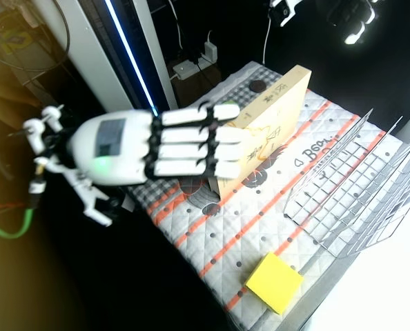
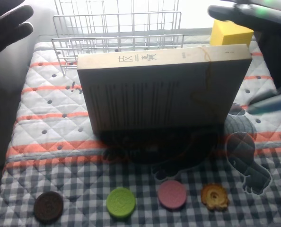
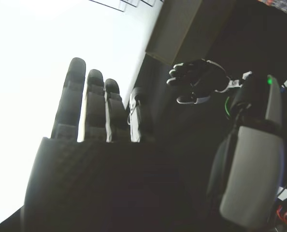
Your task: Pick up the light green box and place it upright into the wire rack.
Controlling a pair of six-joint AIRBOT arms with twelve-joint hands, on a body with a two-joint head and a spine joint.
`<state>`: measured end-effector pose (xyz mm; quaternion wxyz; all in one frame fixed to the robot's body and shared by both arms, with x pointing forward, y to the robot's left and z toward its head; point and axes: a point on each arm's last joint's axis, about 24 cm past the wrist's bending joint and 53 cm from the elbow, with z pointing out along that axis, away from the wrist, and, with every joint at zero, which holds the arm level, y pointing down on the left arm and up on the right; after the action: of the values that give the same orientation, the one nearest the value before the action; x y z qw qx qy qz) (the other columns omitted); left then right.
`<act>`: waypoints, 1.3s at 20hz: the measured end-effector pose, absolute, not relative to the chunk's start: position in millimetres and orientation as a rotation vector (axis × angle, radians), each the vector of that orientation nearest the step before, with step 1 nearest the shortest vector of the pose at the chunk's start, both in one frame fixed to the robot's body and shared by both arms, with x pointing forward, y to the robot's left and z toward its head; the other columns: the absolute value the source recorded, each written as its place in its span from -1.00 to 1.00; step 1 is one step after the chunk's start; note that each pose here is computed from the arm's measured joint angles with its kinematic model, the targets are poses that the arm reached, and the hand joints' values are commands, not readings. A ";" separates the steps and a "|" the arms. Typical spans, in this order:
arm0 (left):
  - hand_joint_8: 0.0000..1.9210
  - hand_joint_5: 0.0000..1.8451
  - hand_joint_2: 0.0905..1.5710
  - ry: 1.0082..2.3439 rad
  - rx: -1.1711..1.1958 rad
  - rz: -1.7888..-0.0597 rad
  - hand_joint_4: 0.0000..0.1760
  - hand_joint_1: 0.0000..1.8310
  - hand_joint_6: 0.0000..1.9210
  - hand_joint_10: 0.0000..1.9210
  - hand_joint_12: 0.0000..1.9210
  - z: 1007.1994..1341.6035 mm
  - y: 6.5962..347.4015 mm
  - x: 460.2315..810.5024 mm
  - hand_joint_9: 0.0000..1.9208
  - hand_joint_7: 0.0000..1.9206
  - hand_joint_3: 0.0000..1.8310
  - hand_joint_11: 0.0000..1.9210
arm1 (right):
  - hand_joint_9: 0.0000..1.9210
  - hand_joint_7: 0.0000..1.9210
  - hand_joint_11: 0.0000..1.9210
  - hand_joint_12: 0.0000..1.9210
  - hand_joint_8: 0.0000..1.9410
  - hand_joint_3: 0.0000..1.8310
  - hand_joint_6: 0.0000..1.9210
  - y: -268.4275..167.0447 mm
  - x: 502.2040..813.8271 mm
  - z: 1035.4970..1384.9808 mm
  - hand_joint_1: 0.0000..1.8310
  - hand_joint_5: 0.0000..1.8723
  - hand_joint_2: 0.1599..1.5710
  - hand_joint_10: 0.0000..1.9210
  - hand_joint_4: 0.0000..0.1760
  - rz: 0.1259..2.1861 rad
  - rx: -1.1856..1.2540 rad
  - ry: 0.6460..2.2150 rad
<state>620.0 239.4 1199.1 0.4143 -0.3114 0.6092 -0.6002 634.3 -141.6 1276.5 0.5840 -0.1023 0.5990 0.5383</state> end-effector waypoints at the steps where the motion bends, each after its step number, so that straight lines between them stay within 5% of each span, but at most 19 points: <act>1: -1.00 -0.31 0.46 1.528 -0.789 -1.504 -0.89 -0.69 -1.00 -1.00 -0.03 1198.9 241.0 620.9 -0.53 -0.53 -1.00 -0.92 | -1.00 -1.00 -0.98 -0.99 -1.00 -1.00 -1.00 -131.5 638.2 1279.3 -0.11 -1.00 -0.03 -1.00 0.51 1.268 -0.257 1.394; 3: -1.00 -0.32 0.45 1.534 -0.798 -1.496 -0.64 -0.68 -1.00 -1.00 -0.04 1196.7 242.3 621.9 -0.53 -0.53 -1.00 -0.92 | -0.88 -0.95 -0.83 -0.93 -1.00 -1.00 -1.00 -113.1 645.2 1276.0 -0.30 -1.00 -0.08 -0.98 0.37 1.271 -0.298 1.416; 5: -1.00 -0.32 0.44 1.538 -0.801 -1.498 -0.49 -0.67 -1.00 -1.00 -0.05 1194.6 241.0 621.9 -0.53 -0.52 -1.00 -0.91 | -0.84 -0.92 -0.79 -0.92 -0.99 -1.00 -1.00 -100.8 647.9 1274.8 -0.34 -1.00 -0.12 -0.98 0.48 1.263 -0.325 1.429; 7: -1.00 -0.31 0.45 1.546 -0.803 -1.494 -0.62 -0.68 -0.99 -1.00 -0.06 1192.5 240.5 622.0 -0.53 -0.53 -1.00 -0.92 | -0.90 -0.92 -0.87 -0.95 -1.00 -1.00 -1.00 -94.4 651.9 1279.1 -0.31 -1.00 -0.11 -1.00 0.53 1.247 -0.347 1.422; 9: -1.00 -0.30 0.45 1.545 -0.799 -1.489 -0.76 -0.68 -0.99 -1.00 -0.06 1193.0 242.3 623.3 -0.52 -0.52 -1.00 -0.92 | -0.89 -0.93 -0.88 -0.95 -1.00 -0.99 -1.00 -92.3 657.8 1278.2 -0.26 -1.00 -0.06 -1.00 0.31 1.237 -0.342 1.427; 13: -0.99 -0.30 0.46 1.549 -0.802 -1.484 -0.75 -0.65 -1.00 -1.00 -0.05 1191.8 242.8 623.7 -0.54 -0.52 -1.00 -0.93 | -0.99 -0.99 -1.00 -1.00 -0.99 -0.99 -1.00 -82.6 660.5 1265.6 -0.12 -1.00 -0.04 -1.00 0.77 1.216 -0.362 1.466; 16: -0.99 -0.32 0.45 1.547 -0.805 -1.484 -0.45 -0.64 -1.00 -0.99 -0.03 1191.9 243.4 624.0 -0.53 -0.51 -1.00 -0.92 | -0.94 -0.93 -0.93 -0.97 -0.98 -1.00 -1.00 -82.2 663.4 1263.9 -0.25 -1.00 -0.05 -0.98 0.95 1.212 -0.359 1.470; 17: -0.99 -0.32 0.45 1.548 -0.802 -1.485 -0.52 -0.63 -1.00 -0.99 -0.03 1192.1 242.7 623.8 -0.52 -0.51 -1.00 -0.93 | -0.89 -0.88 -0.87 -0.93 -0.99 -1.00 -1.00 -81.6 663.7 1261.7 -0.23 -1.00 -0.04 -0.98 0.38 1.204 -0.364 1.478; 18: -0.99 -0.32 0.46 1.549 -0.804 -1.484 -0.50 -0.61 -1.00 -0.99 -0.03 1191.8 243.0 624.0 -0.52 -0.51 -1.00 -0.92 | -0.87 -0.87 -0.85 -0.92 -0.99 -1.00 -1.00 -80.7 663.5 1260.6 -0.23 -1.00 -0.05 -0.98 0.24 1.203 -0.368 1.481; 19: -0.99 -0.32 0.46 1.548 -0.804 -1.484 -0.43 -0.59 -1.00 -0.99 -0.02 1191.9 243.1 624.0 -0.51 -0.50 -1.00 -0.92 | -0.86 -0.87 -0.83 -0.91 -1.00 -1.00 -1.00 -78.8 663.2 1260.0 -0.22 -1.00 -0.05 -0.98 0.15 1.206 -0.369 1.482; 23: -1.00 -0.32 0.47 1.548 -0.804 -1.484 -0.53 -0.57 -1.00 -1.00 0.02 1191.8 243.1 624.0 -0.51 -0.51 -1.00 -0.94 | -1.00 -0.94 -1.00 -1.00 -1.00 -1.00 -0.98 -74.1 664.0 1254.9 -0.33 -0.93 -0.08 -1.00 0.42 1.202 -0.377 1.497; 25: -1.00 -0.32 0.47 1.549 -0.805 -1.483 -0.52 -0.57 -1.00 -1.00 0.03 1191.6 243.1 624.0 -0.50 -0.51 -1.00 -0.94 | -0.85 -0.80 -0.91 -0.96 -0.99 -1.00 -0.99 -73.0 664.0 1253.7 -0.32 -0.86 -0.07 -0.99 -0.04 1.201 -0.380 1.501; 26: -1.00 -0.32 0.47 1.549 -0.805 -1.483 -0.53 -0.58 -1.00 -1.00 0.03 1191.6 243.1 624.0 -0.51 -0.51 -1.00 -0.94 | -0.83 -0.71 -0.93 -0.96 -0.99 -1.00 -1.00 -73.0 664.1 1253.7 -0.34 -0.86 -0.07 -0.99 0.05 1.201 -0.380 1.501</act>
<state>624.0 243.1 1191.6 0.4127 -0.3200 0.6159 -0.5898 664.1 -73.0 1253.7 0.5573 -0.1609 0.6361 0.5088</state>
